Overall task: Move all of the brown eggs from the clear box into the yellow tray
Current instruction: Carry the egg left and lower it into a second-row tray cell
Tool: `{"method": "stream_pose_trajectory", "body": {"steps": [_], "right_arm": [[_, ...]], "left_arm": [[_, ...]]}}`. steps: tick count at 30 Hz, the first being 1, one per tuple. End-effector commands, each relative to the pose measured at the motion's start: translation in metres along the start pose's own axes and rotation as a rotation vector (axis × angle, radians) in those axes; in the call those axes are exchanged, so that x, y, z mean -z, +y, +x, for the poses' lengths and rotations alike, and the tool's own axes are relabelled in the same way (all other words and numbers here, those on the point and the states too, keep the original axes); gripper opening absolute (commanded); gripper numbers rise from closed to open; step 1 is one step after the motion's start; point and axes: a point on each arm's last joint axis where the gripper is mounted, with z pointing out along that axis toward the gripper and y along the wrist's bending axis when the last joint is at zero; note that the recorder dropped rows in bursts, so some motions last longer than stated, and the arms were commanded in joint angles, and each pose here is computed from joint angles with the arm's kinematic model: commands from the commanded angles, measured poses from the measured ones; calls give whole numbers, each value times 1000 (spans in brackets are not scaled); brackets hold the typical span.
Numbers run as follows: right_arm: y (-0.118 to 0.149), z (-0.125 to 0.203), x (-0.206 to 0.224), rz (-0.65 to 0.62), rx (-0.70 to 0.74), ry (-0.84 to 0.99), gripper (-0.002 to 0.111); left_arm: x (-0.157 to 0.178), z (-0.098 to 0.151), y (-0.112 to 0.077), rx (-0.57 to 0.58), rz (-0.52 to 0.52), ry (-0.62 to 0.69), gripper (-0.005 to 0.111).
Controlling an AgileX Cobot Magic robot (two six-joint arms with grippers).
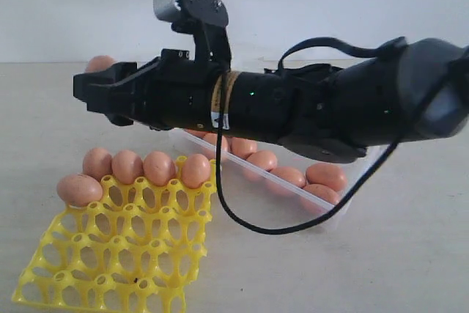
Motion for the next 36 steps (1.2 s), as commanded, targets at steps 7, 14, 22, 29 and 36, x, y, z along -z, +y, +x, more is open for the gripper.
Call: {"method": "stream_pose_trajectory", "body": {"steps": [7, 14, 22, 29, 36], "right_arm": [[-35, 44, -23, 65, -52, 125, 0], [-45, 60, -27, 83, -79, 164, 0], [-26, 80, -50, 51, 16, 232, 0], [-23, 78, -60, 131, 81, 280, 0], [-38, 92, -67, 201, 81, 334, 0]], "left_arm": [[0, 0, 0, -7, 3, -7, -4], [0, 0, 0, -7, 3, -7, -4], [0, 0, 0, -7, 3, -7, -4], [0, 0, 0, -7, 3, -7, -4], [0, 0, 0, -7, 3, -7, -4]]}}
